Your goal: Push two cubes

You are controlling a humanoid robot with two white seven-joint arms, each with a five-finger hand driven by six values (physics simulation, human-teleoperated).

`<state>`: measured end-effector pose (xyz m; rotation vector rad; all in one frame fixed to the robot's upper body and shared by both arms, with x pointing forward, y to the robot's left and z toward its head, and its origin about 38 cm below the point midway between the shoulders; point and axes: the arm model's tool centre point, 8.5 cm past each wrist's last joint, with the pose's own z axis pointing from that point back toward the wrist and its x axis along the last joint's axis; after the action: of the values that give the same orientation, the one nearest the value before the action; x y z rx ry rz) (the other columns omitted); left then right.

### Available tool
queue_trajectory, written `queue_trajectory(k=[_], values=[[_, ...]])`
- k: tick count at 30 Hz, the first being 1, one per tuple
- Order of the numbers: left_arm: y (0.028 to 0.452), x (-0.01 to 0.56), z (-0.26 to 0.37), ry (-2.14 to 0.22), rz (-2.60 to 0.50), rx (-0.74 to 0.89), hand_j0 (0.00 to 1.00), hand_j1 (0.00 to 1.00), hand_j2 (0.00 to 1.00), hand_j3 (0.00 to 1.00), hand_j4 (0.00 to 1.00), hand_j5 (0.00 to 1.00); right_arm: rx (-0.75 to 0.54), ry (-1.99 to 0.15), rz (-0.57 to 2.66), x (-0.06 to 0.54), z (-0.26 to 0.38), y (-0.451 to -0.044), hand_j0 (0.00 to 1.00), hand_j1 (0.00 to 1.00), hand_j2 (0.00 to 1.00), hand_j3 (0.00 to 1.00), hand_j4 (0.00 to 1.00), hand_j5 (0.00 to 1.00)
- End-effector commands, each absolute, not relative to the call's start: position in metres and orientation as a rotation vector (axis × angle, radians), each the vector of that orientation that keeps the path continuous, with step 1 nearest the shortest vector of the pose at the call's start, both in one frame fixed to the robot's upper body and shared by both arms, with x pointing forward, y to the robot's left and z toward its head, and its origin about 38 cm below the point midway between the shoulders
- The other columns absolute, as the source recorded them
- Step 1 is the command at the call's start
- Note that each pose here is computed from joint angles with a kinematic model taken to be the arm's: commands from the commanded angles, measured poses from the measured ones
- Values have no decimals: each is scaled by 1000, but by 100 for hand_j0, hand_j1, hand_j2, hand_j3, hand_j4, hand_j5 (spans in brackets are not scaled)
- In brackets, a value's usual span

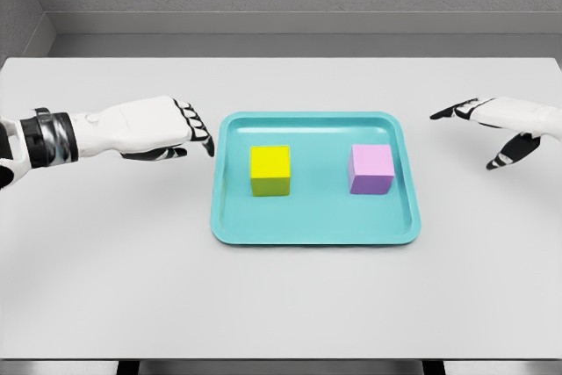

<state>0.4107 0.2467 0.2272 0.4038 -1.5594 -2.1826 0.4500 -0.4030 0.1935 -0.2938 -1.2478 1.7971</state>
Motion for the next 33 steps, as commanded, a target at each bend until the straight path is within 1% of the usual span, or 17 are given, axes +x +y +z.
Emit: queue_trajectory(k=[1,2,5,7,9,10,11,12,13,14,15,16,19,22,27,28,33], values=[[241,412,226,-1577,-2171,395,50,50,50,50,50,50,-285,-1262,1782,449,195,-403,100,100,100,100,100,100],[241,412,226,-1577,-2171,395,52,52,52,52,52,52,-289,-1260,1782,449,197,-404,100,100,100,100,100,100],[245,412,226,-1562,-2173,402,52,52,52,52,52,52,-303,-1268,1781,450,201,-405,100,100,100,100,100,100],[255,417,221,-1529,-2156,403,52,52,52,52,52,52,-325,-1249,1756,451,200,-417,100,100,100,100,100,100],[270,427,210,-1488,-2097,399,52,52,52,52,52,52,-321,-1238,1765,452,198,-416,100,100,100,100,100,100],[275,431,207,-1481,-2070,401,52,52,52,52,52,52,-327,-1223,1770,452,197,-418,91,91,91,91,91,91],[278,433,203,-1469,-2057,394,52,52,52,52,52,52,-351,-1191,1799,452,195,-422,69,69,69,69,69,69],[270,435,198,-1483,-2046,372,52,52,52,52,52,52,-360,-1171,1822,452,193,-421,40,40,40,40,40,40],[259,436,192,-1506,-2034,341,52,52,52,52,52,52,-351,-1131,1853,451,192,-422,23,23,23,23,23,23],[252,436,191,-1525,-2029,327,52,52,52,52,52,52,-319,-1068,1890,449,191,-422,16,16,16,16,16,16],[244,437,190,-1543,-2022,312,52,52,52,52,52,52,-288,-1024,1920,449,191,-420,12,12,12,12,12,12],[243,436,189,-1547,-2020,307,52,52,52,52,52,52,-265,-1000,1946,450,190,-415,10,10,10,10,10,10],[242,437,189,-1548,-2019,307,52,52,52,52,52,52,-212,-1070,2012,458,187,-371,9,9,9,9,9,9],[244,437,188,-1543,-2015,306,52,52,52,52,52,52,-230,-1066,2160,452,192,-342,9,9,9,9,9,9],[249,440,180,-1515,-2000,295,52,52,52,52,52,52,-285,-993,2249,453,186,-337,9,9,9,9,9,9],[249,440,180,-1516,-1999,297,52,52,52,52,52,52,-285,-996,2269,455,184,-328,9,9,9,9,9,9],[241,442,173,-1526,-1983,267,52,52,52,52,52,52,-274,-1002,2304,458,177,-311,10,10,10,10,10,10]])
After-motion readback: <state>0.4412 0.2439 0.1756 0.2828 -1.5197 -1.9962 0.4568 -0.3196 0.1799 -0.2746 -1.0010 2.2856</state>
